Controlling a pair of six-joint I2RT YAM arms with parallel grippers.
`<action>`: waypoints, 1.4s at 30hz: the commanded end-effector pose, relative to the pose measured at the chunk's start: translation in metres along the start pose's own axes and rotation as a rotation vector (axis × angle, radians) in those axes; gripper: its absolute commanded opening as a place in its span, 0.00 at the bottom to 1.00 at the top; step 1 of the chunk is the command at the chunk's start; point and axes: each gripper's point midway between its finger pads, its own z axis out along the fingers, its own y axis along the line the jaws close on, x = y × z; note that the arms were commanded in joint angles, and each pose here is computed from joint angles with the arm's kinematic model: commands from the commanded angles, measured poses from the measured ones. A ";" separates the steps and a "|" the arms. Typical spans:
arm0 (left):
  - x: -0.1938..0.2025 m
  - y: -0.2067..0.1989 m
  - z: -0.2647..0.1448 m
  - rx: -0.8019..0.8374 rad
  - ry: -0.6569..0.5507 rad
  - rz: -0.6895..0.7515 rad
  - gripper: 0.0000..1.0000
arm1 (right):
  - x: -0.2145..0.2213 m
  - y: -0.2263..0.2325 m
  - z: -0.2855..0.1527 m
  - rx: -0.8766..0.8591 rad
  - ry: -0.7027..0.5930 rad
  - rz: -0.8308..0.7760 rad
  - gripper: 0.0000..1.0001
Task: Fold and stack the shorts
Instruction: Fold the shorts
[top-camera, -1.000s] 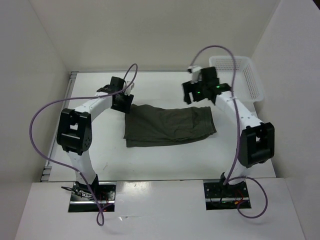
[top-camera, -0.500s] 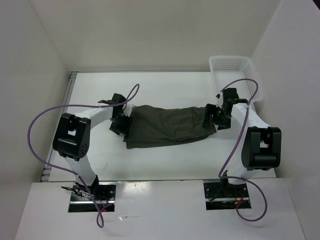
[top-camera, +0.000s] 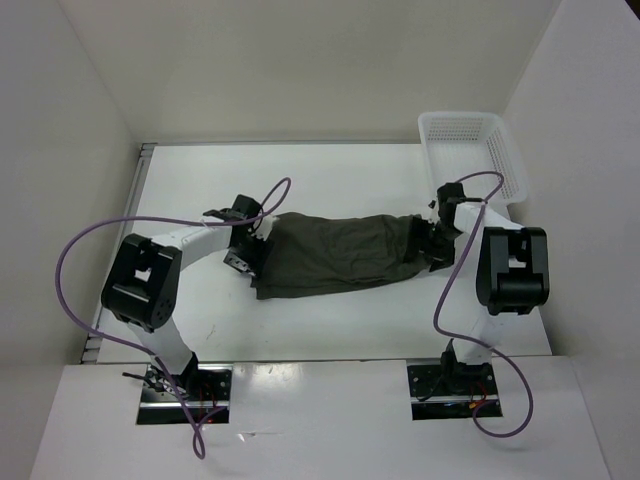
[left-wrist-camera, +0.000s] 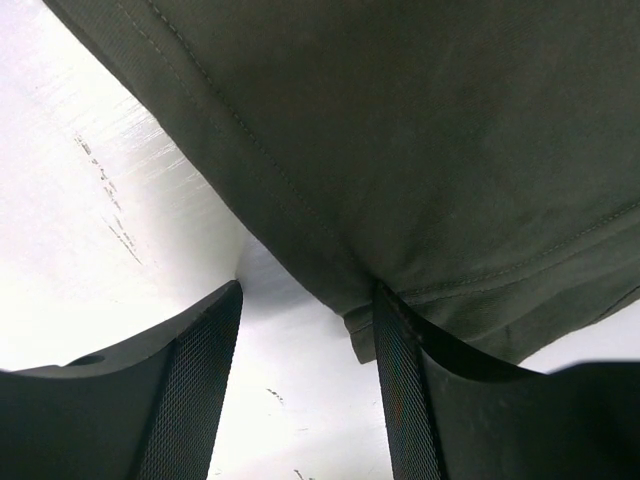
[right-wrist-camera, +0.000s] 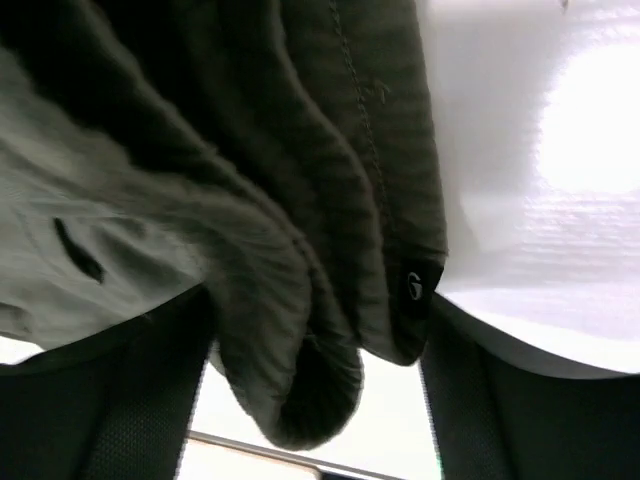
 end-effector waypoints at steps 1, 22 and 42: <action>0.039 0.010 0.011 -0.066 0.129 0.012 0.62 | -0.021 0.013 0.017 -0.087 -0.049 0.000 0.78; -0.023 -0.012 -0.044 0.103 -0.071 -0.013 0.64 | -0.082 0.078 -0.080 0.034 -0.454 -0.340 0.00; -0.147 -0.011 -0.059 0.057 -0.318 0.045 0.69 | -0.107 0.097 -0.131 0.254 -0.603 -0.488 0.00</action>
